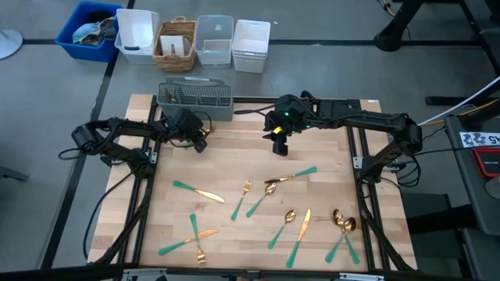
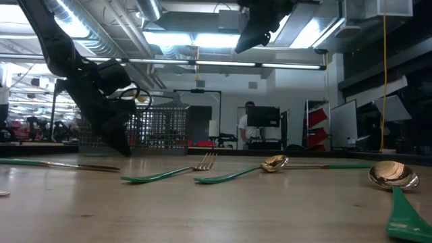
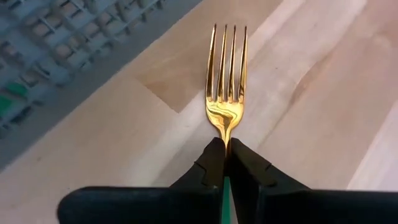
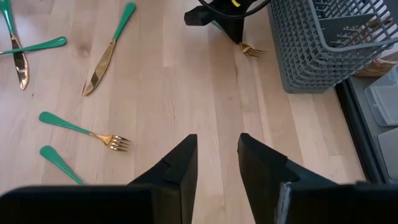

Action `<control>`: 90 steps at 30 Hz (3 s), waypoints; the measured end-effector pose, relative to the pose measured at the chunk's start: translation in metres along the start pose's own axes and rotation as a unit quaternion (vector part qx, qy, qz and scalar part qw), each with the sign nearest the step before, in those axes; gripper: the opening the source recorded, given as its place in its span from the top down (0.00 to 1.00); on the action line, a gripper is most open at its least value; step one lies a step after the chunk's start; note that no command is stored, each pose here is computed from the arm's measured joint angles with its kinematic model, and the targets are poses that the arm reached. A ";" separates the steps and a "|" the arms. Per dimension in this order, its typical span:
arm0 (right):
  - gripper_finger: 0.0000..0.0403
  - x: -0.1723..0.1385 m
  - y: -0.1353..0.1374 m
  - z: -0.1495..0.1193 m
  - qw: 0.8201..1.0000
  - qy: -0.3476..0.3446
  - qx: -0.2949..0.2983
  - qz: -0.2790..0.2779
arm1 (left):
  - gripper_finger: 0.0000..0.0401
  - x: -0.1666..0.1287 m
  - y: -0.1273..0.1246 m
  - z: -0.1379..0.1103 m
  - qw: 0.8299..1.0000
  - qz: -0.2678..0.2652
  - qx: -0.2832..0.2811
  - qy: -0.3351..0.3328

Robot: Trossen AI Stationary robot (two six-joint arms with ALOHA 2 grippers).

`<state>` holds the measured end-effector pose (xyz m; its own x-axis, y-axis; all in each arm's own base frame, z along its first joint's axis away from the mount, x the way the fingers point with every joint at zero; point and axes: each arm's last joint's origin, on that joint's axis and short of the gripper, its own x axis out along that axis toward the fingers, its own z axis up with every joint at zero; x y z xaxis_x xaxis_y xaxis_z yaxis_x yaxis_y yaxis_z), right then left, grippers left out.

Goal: Sort silverware
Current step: Put the green fork into the gray silverware basket

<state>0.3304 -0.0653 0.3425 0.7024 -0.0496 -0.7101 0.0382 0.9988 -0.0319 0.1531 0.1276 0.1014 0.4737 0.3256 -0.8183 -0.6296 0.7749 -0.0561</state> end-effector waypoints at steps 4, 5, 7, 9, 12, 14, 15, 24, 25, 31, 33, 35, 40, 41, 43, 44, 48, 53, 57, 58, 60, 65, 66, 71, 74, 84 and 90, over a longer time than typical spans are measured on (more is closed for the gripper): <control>0.71 0.000 0.000 -0.001 1.000 0.003 0.000 0.000 | 0.98 -0.003 -0.002 0.001 1.000 -0.026 -0.006 -0.009; 0.71 0.000 0.000 -0.001 1.000 0.003 0.000 0.001 | 0.98 -0.004 -0.002 0.002 0.999 -0.032 -0.009 -0.010; 0.71 0.000 0.000 -0.001 1.000 0.003 0.000 0.001 | 0.99 -0.005 -0.003 0.002 0.999 -0.042 -0.020 -0.012; 0.71 0.000 0.000 -0.001 1.000 0.003 0.000 0.001 | 0.99 -0.005 -0.004 0.003 0.998 -0.050 -0.028 -0.014; 0.71 0.000 0.000 -0.001 1.000 0.003 0.000 0.001 | 0.99 -0.005 -0.004 0.003 0.998 -0.059 -0.031 -0.013; 0.71 0.000 0.000 -0.001 1.000 0.003 0.000 0.001 | 0.98 -0.006 -0.004 0.003 0.998 -0.061 -0.030 -0.013; 0.71 0.000 0.000 -0.001 1.000 0.003 0.000 0.001 | 0.98 -0.006 -0.004 0.003 0.998 -0.061 -0.026 -0.014; 0.71 0.000 0.000 -0.001 1.000 0.003 0.000 0.001 | 0.91 -0.006 -0.011 0.001 0.997 -0.066 0.027 -0.005; 0.71 0.000 0.000 -0.001 1.000 0.003 0.000 0.001 | 0.90 -0.006 -0.011 0.001 0.997 -0.067 0.032 -0.005; 0.71 0.000 0.000 -0.001 1.000 0.003 0.000 0.001 | 0.96 -0.006 -0.016 0.001 0.997 -0.073 0.032 -0.003; 0.71 0.000 0.000 -0.001 1.000 0.004 0.000 0.001 | 0.98 -0.006 -0.016 0.001 0.997 -0.074 0.022 -0.003; 0.71 0.000 0.000 -0.001 1.000 0.004 0.000 0.001 | 0.98 -0.006 -0.017 0.001 0.997 -0.075 0.018 -0.003; 0.71 0.000 0.000 -0.001 1.000 0.004 0.000 0.001 | 0.99 -0.006 -0.018 0.001 0.997 -0.077 0.011 -0.004; 0.71 0.000 0.000 -0.001 1.000 0.004 0.000 0.001 | 0.99 -0.006 -0.018 0.001 0.997 -0.077 0.006 -0.003; 0.71 0.000 0.000 -0.001 1.000 0.004 0.000 0.001 | 0.99 -0.006 -0.018 0.001 0.997 -0.079 0.003 -0.003; 0.71 0.000 0.000 -0.001 1.000 0.004 0.000 0.001 | 0.99 -0.006 -0.018 0.001 0.997 -0.081 0.003 -0.003; 0.71 0.000 0.000 -0.002 1.000 0.009 0.000 0.001 | 0.99 -0.006 -0.019 0.002 0.996 -0.092 -0.012 -0.006; 0.71 -0.004 0.001 -0.005 1.000 0.023 -0.011 -0.006 | 0.99 -0.006 -0.022 0.007 0.991 -0.132 -0.023 -0.030; 0.71 -0.016 0.000 -0.006 0.999 0.023 -0.012 -0.037 | 0.99 -0.007 -0.023 0.012 0.987 -0.150 -0.037 -0.048; 0.71 -0.019 -0.002 -0.006 0.998 0.026 -0.012 -0.051 | 0.99 -0.007 -0.023 0.013 0.986 -0.155 -0.040 -0.053; 0.71 -0.029 -0.003 -0.007 0.997 0.024 -0.014 -0.072 | 0.99 -0.008 -0.024 0.016 0.982 -0.170 -0.048 -0.065; 0.71 -0.057 -0.007 -0.013 0.995 0.020 -0.010 -0.099 | 0.99 -0.012 -0.027 0.029 0.965 -0.221 -0.067 -0.122; 0.71 -0.062 -0.009 -0.014 0.995 0.021 -0.007 -0.102 | 1.00 -0.014 -0.028 0.033 0.961 -0.230 -0.070 -0.138; 0.71 -0.074 -0.014 -0.032 0.993 0.017 0.017 -0.115 | 0.99 -0.028 -0.030 0.055 0.927 -0.268 -0.069 -0.252; 0.71 -0.068 -0.016 -0.051 0.992 0.024 0.037 -0.120 | 1.00 -0.043 -0.028 0.068 0.900 -0.274 -0.050 -0.335; 0.71 -0.028 -0.013 -0.106 0.990 -0.012 0.095 -0.104 | 0.99 -0.114 0.006 0.085 0.821 -0.099 0.000 -0.563; 0.71 0.005 -0.008 -0.131 0.992 -0.049 0.114 -0.037 | 0.99 -0.130 0.022 0.083 0.798 0.082 0.003 -0.597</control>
<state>0.2409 -0.0734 0.2473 0.7573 -0.1343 -0.6391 0.2445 0.9658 0.0868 0.1289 0.1474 0.2537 0.6373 0.7037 0.3141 -0.7416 0.6709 0.0015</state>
